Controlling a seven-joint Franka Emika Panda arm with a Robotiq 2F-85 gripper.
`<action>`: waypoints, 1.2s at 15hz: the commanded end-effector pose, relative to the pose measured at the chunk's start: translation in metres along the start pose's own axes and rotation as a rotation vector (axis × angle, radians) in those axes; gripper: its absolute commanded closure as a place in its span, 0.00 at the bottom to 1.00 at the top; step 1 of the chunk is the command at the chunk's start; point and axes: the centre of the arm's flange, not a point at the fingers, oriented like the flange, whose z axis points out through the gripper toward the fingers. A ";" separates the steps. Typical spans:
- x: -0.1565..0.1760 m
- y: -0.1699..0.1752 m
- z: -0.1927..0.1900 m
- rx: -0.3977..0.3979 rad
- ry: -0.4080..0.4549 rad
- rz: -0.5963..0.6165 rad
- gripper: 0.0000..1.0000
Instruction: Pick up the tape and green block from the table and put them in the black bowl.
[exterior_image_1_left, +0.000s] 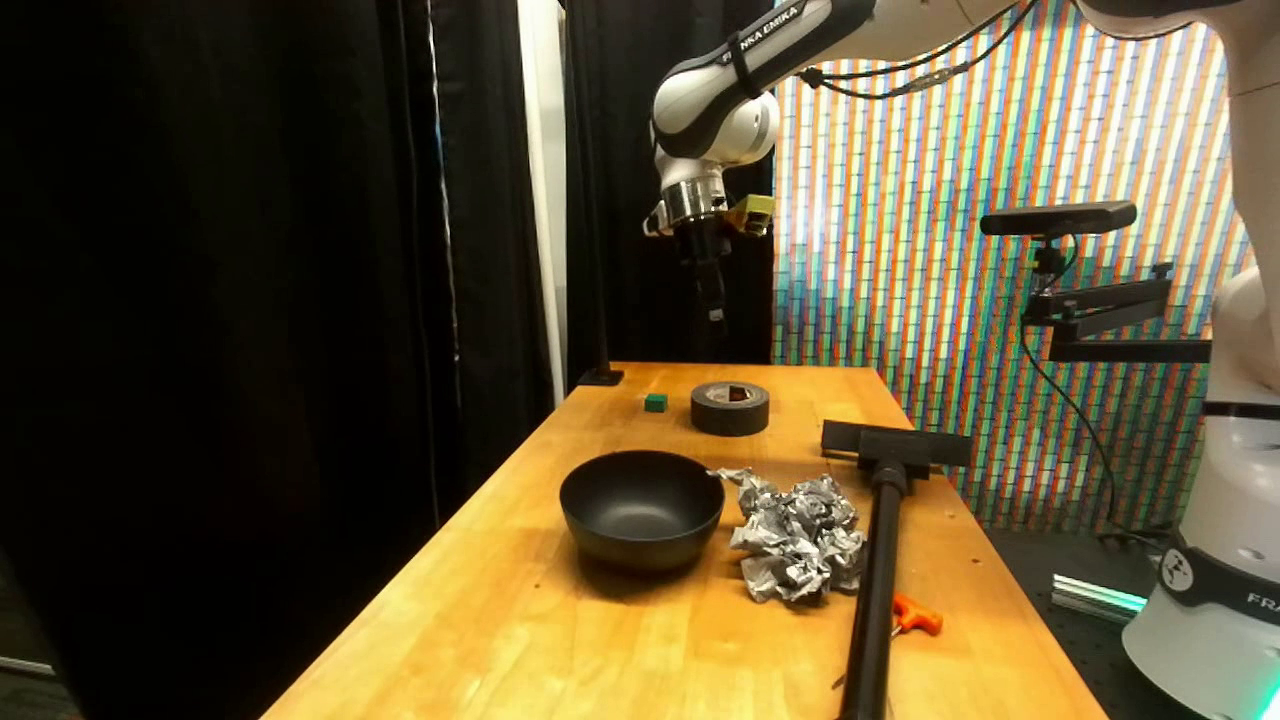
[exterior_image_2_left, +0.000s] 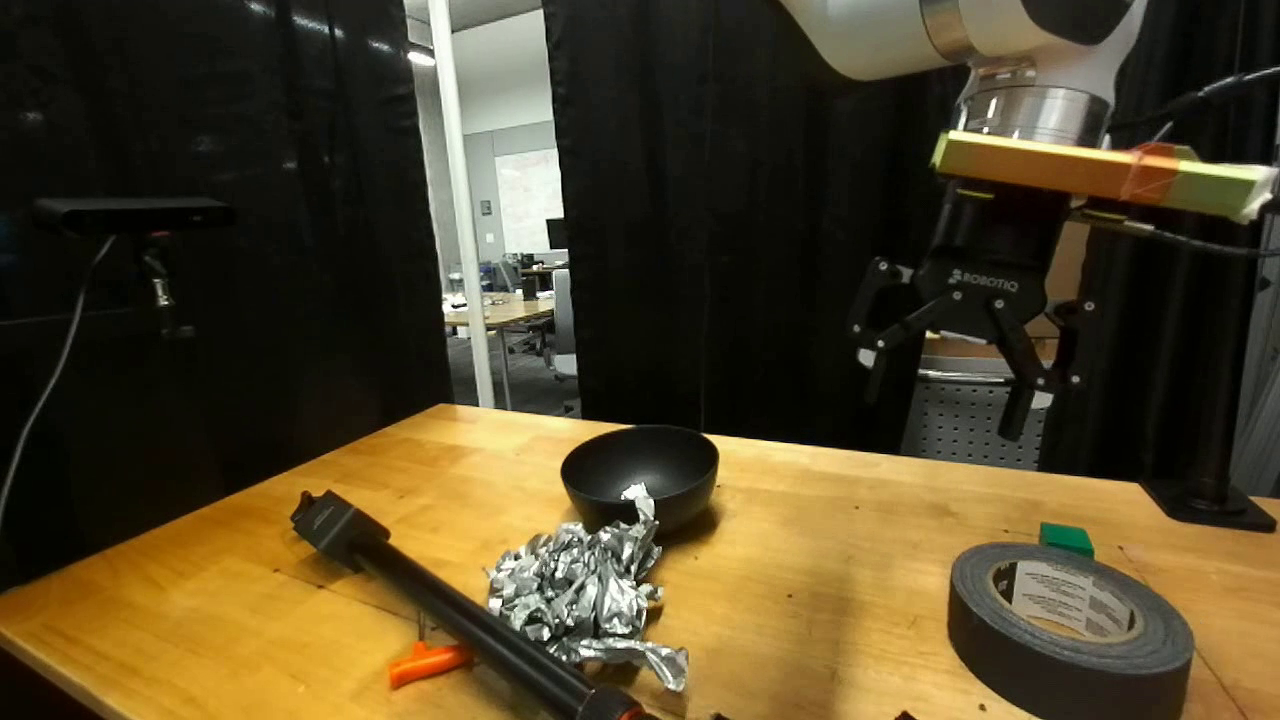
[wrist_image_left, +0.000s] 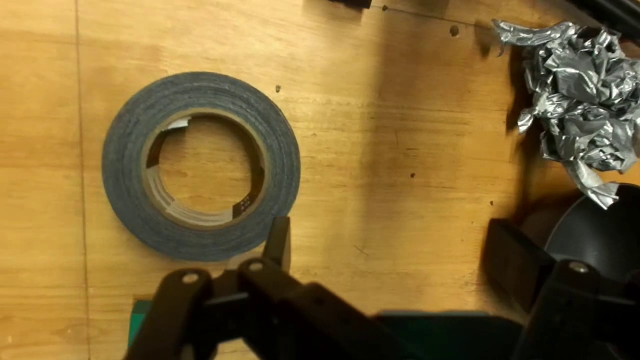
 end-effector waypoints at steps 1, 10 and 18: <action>-0.018 0.008 -0.009 0.028 0.010 0.067 0.00; 0.011 0.000 0.018 0.081 -0.027 0.029 0.00; 0.009 0.019 0.047 0.137 -0.047 0.096 0.00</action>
